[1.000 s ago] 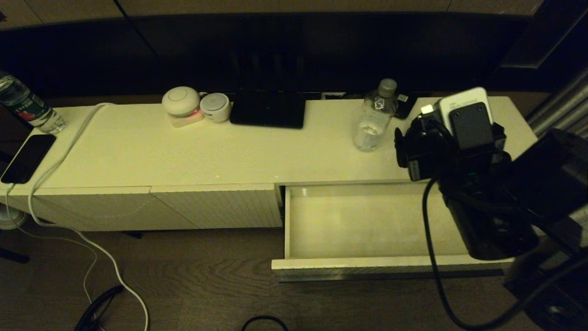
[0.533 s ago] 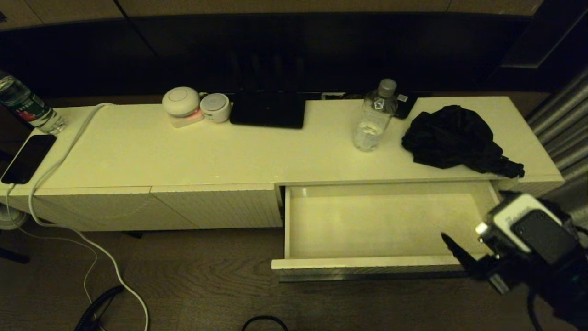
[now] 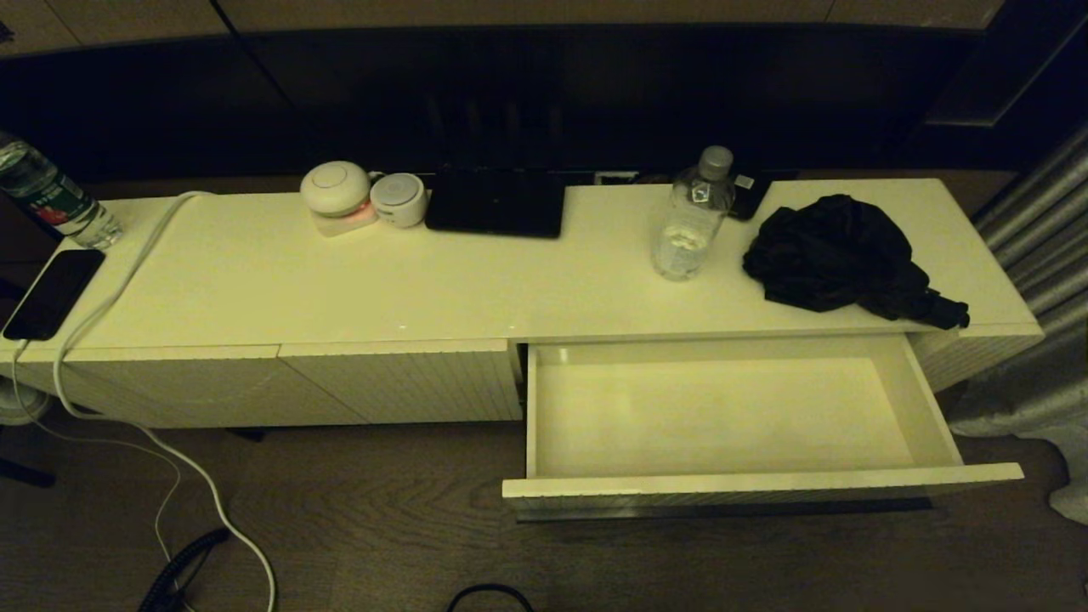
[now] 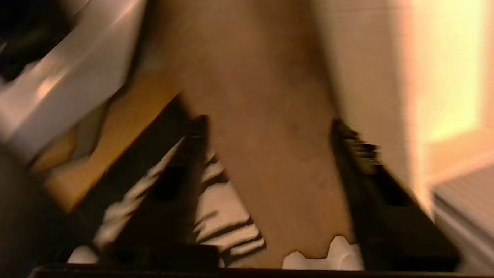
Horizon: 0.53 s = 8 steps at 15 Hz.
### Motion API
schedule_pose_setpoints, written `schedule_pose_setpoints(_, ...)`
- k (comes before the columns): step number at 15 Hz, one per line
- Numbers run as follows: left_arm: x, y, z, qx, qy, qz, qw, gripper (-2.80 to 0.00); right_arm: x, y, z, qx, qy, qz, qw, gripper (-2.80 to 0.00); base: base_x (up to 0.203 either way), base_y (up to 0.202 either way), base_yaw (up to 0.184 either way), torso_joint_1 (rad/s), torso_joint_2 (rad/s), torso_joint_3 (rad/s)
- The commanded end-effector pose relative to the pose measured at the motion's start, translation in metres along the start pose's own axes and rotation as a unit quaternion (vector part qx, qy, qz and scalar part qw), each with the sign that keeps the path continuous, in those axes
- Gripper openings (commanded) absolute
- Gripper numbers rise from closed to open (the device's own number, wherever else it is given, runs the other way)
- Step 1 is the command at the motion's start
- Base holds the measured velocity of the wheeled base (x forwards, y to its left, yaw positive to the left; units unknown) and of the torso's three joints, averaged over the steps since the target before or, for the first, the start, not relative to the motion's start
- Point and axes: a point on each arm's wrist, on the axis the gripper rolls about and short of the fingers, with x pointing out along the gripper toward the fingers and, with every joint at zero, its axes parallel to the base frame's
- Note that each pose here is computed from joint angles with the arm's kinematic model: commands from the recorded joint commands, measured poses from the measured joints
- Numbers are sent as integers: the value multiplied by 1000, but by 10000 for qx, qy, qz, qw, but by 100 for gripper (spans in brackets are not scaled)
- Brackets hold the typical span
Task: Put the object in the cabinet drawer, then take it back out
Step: Close the drawer
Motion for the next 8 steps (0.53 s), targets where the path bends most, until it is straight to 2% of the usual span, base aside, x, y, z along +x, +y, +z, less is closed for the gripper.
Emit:
schedule_pose_setpoints(1,0,0,0,-4,-15,0,10000,-280,10,7,4,-269,217,378,9987,-280,0,0,0,0,0,0)
schedule_pose_setpoints(5,0,0,0,-4,-15,0,10000,-280,32,13,11,-420,501,875,9940,-280,0,0,0,0,0,0)
schedule_pose_setpoints(8,0,0,0,-4,-15,0,10000,-280,57,16,23,-395,570,937,9932,-280,0,0,0,0,0,0)
